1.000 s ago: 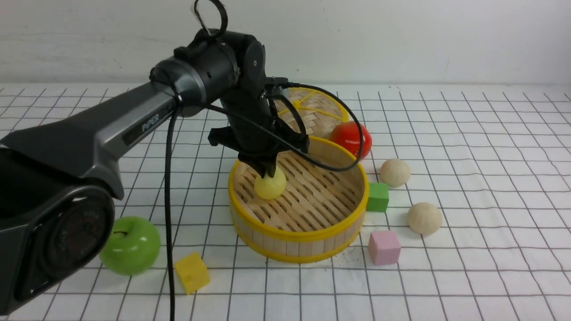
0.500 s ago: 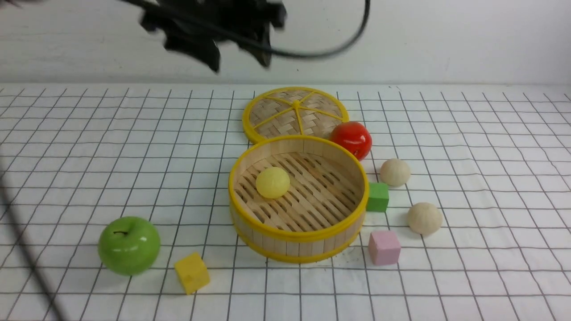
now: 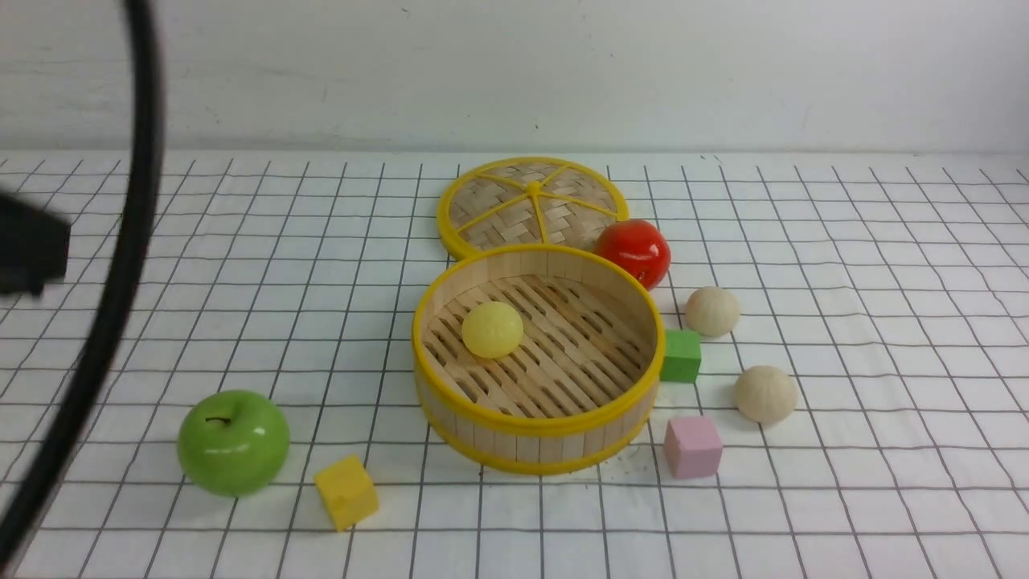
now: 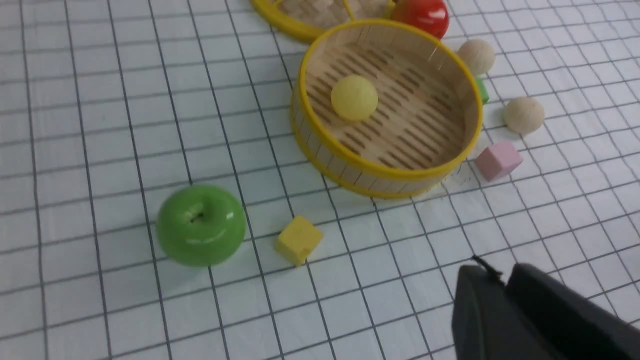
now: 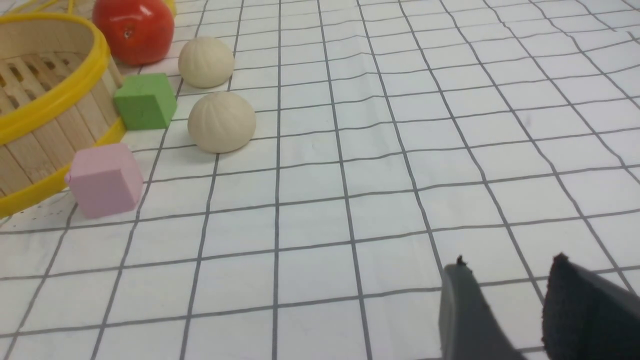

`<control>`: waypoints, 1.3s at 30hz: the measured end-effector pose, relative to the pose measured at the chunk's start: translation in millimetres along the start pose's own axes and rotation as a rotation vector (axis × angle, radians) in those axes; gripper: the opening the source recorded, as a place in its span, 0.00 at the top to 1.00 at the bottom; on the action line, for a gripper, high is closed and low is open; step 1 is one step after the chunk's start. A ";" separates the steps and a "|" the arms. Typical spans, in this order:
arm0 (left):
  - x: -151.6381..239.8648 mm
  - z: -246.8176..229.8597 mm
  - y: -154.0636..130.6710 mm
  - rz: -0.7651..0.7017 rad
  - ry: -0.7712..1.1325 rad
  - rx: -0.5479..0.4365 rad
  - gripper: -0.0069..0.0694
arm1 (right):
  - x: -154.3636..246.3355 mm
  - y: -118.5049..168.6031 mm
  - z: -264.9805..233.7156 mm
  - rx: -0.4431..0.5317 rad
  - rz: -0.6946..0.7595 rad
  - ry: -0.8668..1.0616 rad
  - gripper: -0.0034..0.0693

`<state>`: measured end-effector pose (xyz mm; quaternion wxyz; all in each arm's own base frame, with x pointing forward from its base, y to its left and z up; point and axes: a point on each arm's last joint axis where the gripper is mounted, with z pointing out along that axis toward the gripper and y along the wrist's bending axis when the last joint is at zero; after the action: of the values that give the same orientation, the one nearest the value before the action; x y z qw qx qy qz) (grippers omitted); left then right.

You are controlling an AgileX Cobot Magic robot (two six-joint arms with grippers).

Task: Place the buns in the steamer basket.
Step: Use the right arm to grab a steamed stuffed bun

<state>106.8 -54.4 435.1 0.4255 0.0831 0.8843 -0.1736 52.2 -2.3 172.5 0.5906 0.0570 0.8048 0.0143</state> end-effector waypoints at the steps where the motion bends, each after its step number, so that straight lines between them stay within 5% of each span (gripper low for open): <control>1: 10.1 -2.7 2.8 -0.010 -0.027 0.009 0.91 | 0.0 0.0 0.0 0.000 0.000 0.000 0.62; 4: 64.1 0.0 18.0 -0.043 -0.072 0.026 0.93 | 0.0 0.0 0.0 0.000 0.000 0.000 0.62; 9: 93.2 -3.8 26.2 -0.062 -0.091 0.033 0.93 | 0.0 0.0 0.0 0.000 0.000 0.000 0.62; 28: 109.1 -4.9 33.1 -0.106 0.041 -0.036 0.93 | 0.0 0.0 0.0 0.000 0.000 0.000 0.62; 34: 102.1 1.4 37.4 -0.074 -0.125 -0.054 0.93 | 0.0 0.0 0.0 0.000 0.000 0.000 0.62; 39: 112.5 3.3 51.4 -0.092 -0.460 -0.154 0.93 | 0.0 0.0 0.0 0.000 0.000 0.000 0.62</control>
<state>54.1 -8.2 333.2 0.6124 -0.0315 0.7776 -0.1391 52.2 -2.3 172.5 0.5906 0.0571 0.8048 0.0142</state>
